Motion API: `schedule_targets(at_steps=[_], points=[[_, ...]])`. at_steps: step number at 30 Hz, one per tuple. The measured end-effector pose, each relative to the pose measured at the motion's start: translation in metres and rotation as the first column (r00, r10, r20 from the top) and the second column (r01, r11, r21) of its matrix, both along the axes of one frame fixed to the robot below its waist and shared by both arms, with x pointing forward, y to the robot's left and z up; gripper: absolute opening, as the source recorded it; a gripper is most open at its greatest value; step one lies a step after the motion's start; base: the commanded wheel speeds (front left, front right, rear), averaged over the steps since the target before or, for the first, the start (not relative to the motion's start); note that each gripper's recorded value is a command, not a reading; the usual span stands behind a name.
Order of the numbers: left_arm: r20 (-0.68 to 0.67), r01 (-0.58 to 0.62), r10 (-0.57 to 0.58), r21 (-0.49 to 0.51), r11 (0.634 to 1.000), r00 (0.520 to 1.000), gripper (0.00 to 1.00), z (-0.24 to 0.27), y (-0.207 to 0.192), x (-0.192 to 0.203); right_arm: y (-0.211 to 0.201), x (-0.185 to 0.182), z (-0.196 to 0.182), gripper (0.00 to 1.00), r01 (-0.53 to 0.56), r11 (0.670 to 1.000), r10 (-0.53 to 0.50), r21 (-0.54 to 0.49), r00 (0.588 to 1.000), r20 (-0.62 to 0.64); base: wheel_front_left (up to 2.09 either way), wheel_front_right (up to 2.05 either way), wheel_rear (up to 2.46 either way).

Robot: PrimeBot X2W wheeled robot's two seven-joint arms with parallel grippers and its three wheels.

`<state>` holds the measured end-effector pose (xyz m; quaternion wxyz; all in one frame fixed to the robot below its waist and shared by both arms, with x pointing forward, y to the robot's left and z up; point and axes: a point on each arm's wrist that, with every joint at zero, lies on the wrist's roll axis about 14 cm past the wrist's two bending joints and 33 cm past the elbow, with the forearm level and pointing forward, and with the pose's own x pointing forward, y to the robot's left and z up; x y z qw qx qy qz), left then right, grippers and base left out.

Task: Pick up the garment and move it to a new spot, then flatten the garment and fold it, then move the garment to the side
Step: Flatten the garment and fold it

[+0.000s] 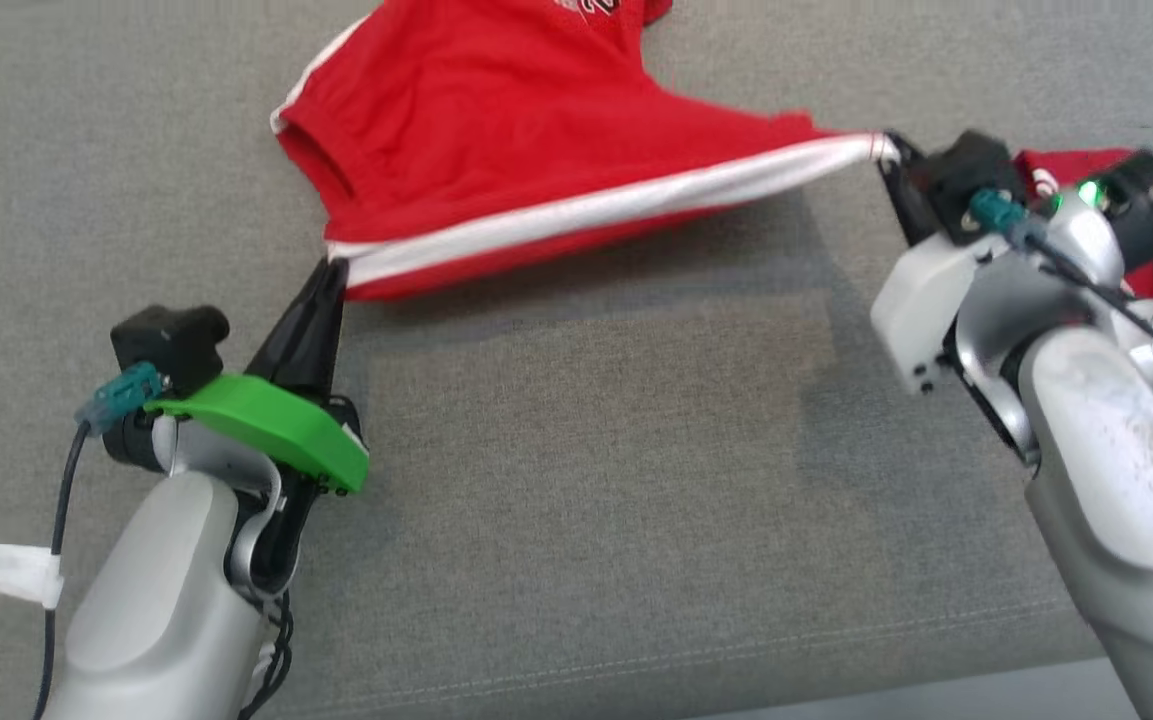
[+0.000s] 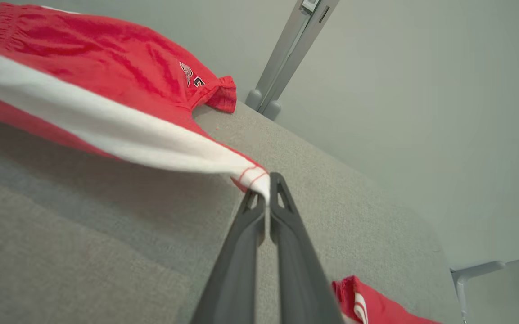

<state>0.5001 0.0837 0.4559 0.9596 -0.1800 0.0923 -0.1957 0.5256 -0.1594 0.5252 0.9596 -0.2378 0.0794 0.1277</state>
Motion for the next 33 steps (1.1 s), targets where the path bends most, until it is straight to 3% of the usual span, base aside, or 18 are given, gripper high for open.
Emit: schedule_targets(at_steps=[6, 15, 26, 33], points=[[-0.041, -0.031, 0.033, 0.039, 0.999, 0.999, 0.00, -0.002, 0.015, -0.033, 0.005, -0.070, -0.024, 0.00, -0.004, 1.000, 0.007, 0.017, 0.978, -0.206, 0.00, 0.00, 0.00], [-0.069, -0.041, 0.045, 0.065, 0.997, 0.997, 0.00, 0.002, 0.018, -0.080, 0.004, -0.142, -0.011, 0.00, -0.004, 0.999, 0.015, 0.031, 0.942, -0.334, 0.00, 0.00, 0.00], [-0.121, -0.062, 0.075, 0.109, 0.992, 0.990, 0.00, -0.002, 0.032, -0.127, 0.005, -0.194, -0.007, 0.00, -0.020, 0.999, 0.035, 0.039, 0.906, -0.421, 0.00, 0.00, 0.00], [-0.152, -0.067, 0.086, 0.126, 0.990, 0.985, 0.00, 0.000, 0.037, -0.143, 0.007, -0.199, -0.001, 0.00, -0.023, 0.998, 0.045, 0.057, 0.907, -0.418, 0.00, 0.00, 0.00]])
